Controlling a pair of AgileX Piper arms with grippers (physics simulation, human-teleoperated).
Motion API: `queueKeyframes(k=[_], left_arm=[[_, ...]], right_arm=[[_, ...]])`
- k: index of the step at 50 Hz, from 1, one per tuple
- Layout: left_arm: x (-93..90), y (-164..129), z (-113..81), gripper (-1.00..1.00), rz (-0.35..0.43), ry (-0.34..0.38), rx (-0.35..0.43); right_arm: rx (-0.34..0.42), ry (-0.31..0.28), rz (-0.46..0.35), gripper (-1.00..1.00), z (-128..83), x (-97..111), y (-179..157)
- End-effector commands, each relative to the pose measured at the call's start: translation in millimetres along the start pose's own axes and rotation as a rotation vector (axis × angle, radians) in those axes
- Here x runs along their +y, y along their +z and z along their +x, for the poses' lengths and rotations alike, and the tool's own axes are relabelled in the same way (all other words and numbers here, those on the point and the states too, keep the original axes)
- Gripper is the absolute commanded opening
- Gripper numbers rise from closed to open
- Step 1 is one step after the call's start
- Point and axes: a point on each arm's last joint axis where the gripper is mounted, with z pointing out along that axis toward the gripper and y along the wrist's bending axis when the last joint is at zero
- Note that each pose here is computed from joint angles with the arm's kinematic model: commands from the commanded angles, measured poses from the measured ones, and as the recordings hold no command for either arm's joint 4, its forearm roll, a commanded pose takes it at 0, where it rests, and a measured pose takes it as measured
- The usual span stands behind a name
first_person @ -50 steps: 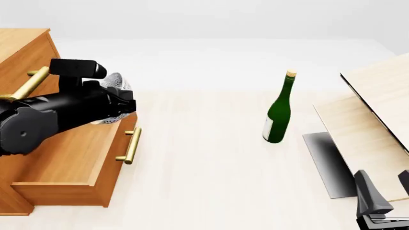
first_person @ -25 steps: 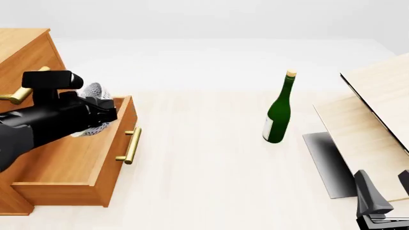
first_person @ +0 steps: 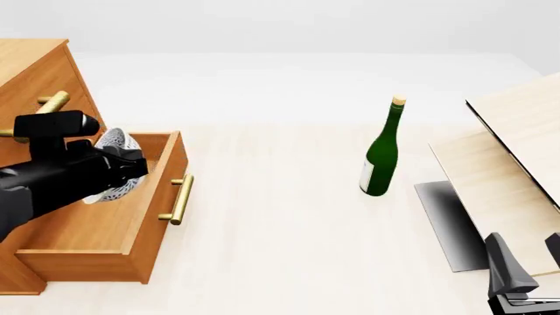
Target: Put the bowl in the bottom drawer of the cabinet.
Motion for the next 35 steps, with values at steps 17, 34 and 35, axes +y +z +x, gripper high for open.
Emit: queueKeyframes(k=[17, 34, 35], left_arm=[[14.0, 7.9, 11.1, -1.00, -0.051, -0.027, 0.009], [20.9, 20.6, 14.1, -1.00, -0.077, -0.026, 0.029], [21.3, 21.5, 14.1, -1.00, -0.078, -0.026, 0.028]], right_arm=[[0.000, 0.000, 0.000, 1.00, 0.0, 0.0, 0.0], [0.000, 0.000, 0.000, 1.00, 0.0, 0.0, 0.0], [0.000, 0.000, 0.000, 1.00, 0.0, 0.0, 0.0]])
